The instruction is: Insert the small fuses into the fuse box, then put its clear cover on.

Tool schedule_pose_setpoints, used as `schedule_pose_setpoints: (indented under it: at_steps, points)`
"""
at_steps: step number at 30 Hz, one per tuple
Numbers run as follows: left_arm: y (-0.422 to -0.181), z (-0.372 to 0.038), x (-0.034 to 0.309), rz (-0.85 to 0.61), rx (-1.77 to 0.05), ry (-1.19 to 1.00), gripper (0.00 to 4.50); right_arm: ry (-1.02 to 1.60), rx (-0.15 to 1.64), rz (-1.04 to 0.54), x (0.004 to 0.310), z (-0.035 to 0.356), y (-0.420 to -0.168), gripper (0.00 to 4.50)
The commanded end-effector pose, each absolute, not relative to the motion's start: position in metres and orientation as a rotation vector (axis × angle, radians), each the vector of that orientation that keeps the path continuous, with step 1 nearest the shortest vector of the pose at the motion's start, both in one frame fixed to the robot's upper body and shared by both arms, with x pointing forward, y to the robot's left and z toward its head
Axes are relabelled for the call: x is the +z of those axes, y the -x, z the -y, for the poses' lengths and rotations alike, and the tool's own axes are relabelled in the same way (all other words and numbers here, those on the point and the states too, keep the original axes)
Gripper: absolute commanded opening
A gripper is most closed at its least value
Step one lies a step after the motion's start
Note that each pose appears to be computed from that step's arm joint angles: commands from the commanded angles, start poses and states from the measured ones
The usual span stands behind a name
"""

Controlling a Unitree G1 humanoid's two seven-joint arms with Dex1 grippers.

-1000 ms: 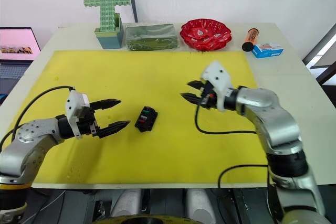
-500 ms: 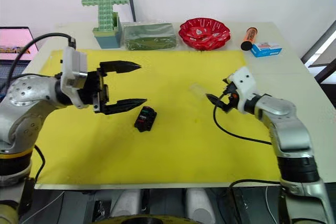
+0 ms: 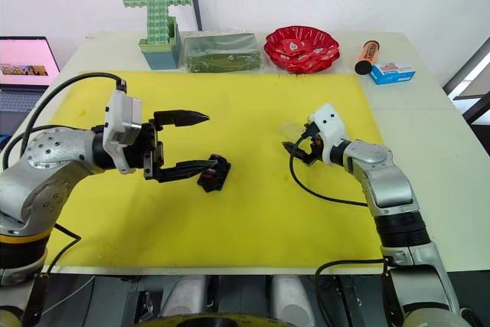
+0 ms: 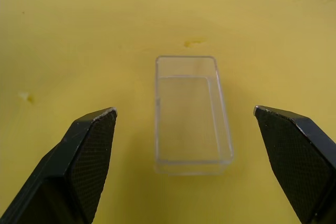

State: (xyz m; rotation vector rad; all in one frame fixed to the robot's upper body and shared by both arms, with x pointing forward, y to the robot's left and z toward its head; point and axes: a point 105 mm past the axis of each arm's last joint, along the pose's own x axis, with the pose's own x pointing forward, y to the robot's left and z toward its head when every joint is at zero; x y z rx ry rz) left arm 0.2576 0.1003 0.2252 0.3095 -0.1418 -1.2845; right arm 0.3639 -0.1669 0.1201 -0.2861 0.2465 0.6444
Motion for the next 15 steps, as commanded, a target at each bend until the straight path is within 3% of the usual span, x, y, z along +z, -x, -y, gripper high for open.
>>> schedule_pose_setpoints:
  at_steps: [1,3,6,12,15]
  points:
    - [-0.2538,-0.0999,0.2334,0.18,-1.282,-0.333,4.5,0.306,0.649,-0.202,0.1268,0.1641,-0.3698,4.46]
    - [-0.2543,-0.1009,0.2327,0.177,-1.276,-0.332,4.5,0.31,0.637,-0.201,0.1249,0.1675,-0.3731,4.46]
    - [-0.2545,-0.1016,0.2308,0.171,-1.27,-0.33,4.5,0.307,0.629,-0.2,0.1222,0.1703,-0.3757,3.91]
    - [-0.2543,-0.1022,0.23,0.167,-1.264,-0.324,4.5,0.289,0.647,-0.174,0.1241,0.166,-0.3756,1.98]
    - [-0.2537,-0.1044,0.2257,0.151,-1.257,-0.319,4.5,0.295,0.663,-0.167,0.1238,0.164,-0.3734,1.81]
